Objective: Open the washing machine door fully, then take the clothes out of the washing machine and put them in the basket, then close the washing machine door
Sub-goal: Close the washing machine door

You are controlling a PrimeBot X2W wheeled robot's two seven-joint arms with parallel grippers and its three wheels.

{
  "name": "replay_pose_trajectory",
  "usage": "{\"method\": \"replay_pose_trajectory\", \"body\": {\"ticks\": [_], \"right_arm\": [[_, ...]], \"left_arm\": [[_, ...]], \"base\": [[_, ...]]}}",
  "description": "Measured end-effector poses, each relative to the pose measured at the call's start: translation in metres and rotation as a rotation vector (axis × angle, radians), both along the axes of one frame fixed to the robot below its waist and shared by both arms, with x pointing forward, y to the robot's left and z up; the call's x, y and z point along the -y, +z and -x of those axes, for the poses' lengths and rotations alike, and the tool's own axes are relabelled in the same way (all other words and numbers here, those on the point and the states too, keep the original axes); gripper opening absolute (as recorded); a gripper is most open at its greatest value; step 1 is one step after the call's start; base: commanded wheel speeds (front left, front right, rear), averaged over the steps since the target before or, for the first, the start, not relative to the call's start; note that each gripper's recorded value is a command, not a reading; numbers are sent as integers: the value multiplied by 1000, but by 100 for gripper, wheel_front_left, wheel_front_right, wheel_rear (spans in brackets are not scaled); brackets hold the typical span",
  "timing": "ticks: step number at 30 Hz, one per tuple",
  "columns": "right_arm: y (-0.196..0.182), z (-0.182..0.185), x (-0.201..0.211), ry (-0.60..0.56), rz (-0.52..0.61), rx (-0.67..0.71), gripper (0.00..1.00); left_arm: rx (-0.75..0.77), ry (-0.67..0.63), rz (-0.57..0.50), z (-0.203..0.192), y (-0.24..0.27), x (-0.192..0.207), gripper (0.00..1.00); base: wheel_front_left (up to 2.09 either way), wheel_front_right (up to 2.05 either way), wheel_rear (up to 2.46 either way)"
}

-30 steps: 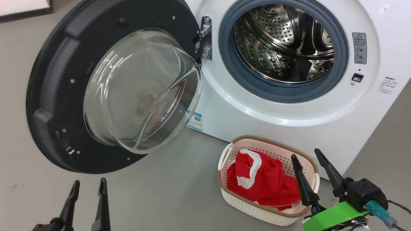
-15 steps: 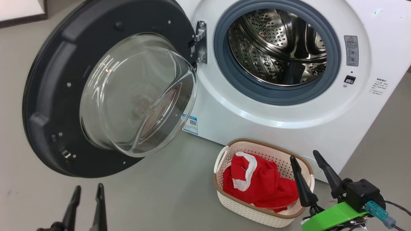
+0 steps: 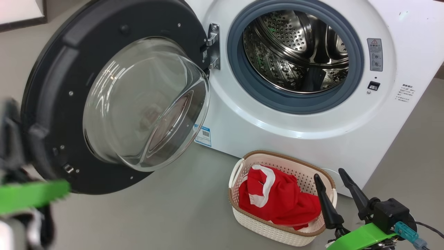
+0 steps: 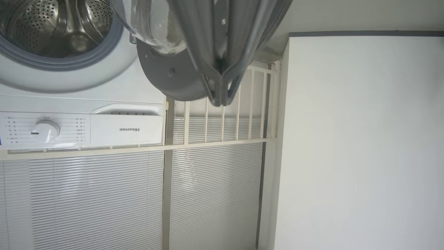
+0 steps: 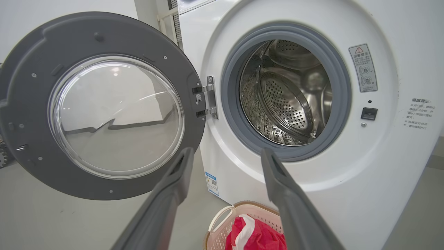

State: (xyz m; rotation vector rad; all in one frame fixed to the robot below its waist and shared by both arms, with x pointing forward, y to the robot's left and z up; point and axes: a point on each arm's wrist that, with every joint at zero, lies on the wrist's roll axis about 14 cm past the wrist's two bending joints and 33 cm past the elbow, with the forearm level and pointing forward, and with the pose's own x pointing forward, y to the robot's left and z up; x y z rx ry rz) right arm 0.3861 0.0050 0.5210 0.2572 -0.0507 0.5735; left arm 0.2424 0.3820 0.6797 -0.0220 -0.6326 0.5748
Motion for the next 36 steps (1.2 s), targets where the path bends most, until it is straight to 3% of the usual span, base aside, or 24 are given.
{"method": "replay_pose_trajectory", "body": {"ticks": [2, 7, 12, 17, 22, 27, 36], "right_arm": [[0, 1, 1, -3, 1, 1, 100], [0, 2, 7, -17, 3, 2, 100], [0, 2, 14, -38, 5, 3, 100], [-2, 2, 18, -49, 11, 0, 100], [-6, 3, 19, -50, 24, -6, 100], [-10, 3, 23, -59, 37, -9, 100], [-11, 4, 23, -56, 45, -11, 100]], "left_arm": [[41, 40, -8, 3, 24, -20, 0], [67, 133, 181, 8, 38, -86, 0], [84, 93, 568, -5, -2, -133, 0], [59, -75, 1012, -43, -56, -128, 0], [-15, -232, 1228, -71, -78, -107, 0], [-69, -340, 1317, -89, -82, -92, 0], [-194, -455, 1342, -99, -92, -68, 0]], "base": [[0, 0, 0], [0, 0, 0], [0, 0, 0], [0, 0, 0], [0, 0, 0], [0, 0, 0], [0, 0, 0]]}}
